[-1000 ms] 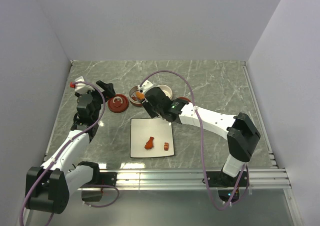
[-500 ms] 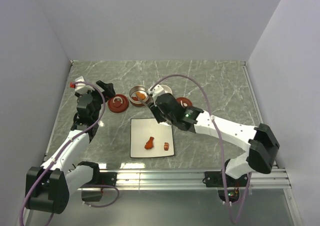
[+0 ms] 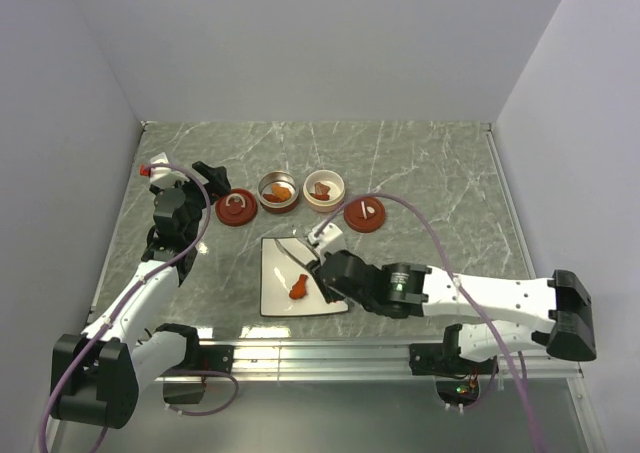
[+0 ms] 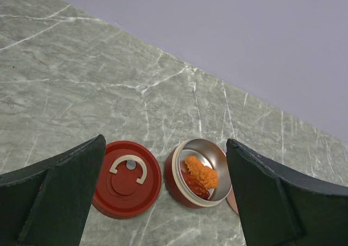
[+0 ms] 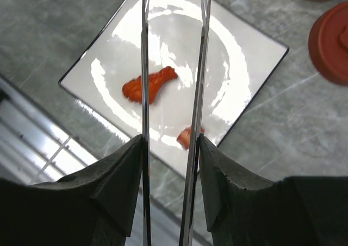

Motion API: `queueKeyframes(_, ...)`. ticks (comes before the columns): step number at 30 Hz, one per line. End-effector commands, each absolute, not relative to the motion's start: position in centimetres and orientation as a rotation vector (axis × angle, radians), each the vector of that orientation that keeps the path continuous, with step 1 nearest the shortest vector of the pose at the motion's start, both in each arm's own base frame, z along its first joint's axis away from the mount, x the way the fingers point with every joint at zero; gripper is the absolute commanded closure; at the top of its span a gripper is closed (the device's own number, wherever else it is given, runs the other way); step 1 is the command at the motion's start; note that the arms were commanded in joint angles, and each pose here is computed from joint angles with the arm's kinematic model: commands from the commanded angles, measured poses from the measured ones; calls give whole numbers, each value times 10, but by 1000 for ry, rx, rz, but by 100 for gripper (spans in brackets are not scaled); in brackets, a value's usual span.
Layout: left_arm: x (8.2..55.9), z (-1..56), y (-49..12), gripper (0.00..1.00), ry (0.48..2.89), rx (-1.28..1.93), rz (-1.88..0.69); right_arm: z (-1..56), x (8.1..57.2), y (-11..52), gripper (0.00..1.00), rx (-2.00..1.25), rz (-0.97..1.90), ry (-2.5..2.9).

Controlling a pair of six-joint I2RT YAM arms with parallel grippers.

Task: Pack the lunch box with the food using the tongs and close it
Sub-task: Pick up the food using the clamp

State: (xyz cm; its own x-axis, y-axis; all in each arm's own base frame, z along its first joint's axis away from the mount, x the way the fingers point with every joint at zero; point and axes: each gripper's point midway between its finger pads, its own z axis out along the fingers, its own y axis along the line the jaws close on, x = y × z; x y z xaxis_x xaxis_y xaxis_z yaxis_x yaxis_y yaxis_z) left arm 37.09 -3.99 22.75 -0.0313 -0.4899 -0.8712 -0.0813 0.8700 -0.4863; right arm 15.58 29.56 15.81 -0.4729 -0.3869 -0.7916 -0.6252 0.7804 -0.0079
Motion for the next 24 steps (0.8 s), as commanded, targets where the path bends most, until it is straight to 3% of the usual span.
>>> queueKeyframes(1, 374, 253, -42, 0, 1515, -452, -385, 162, 138, 278, 49, -618, 375, 2154)
queueKeyframes(12, 375, 253, -44, 1, 1519, -445, -394, 145, 75, 263, 51, -599, 443, 2260)
queueKeyframes(24, 373, 254, -45, 0, 1516, -442, -400, 135, 56, 276, 51, -638, 477, 2288)
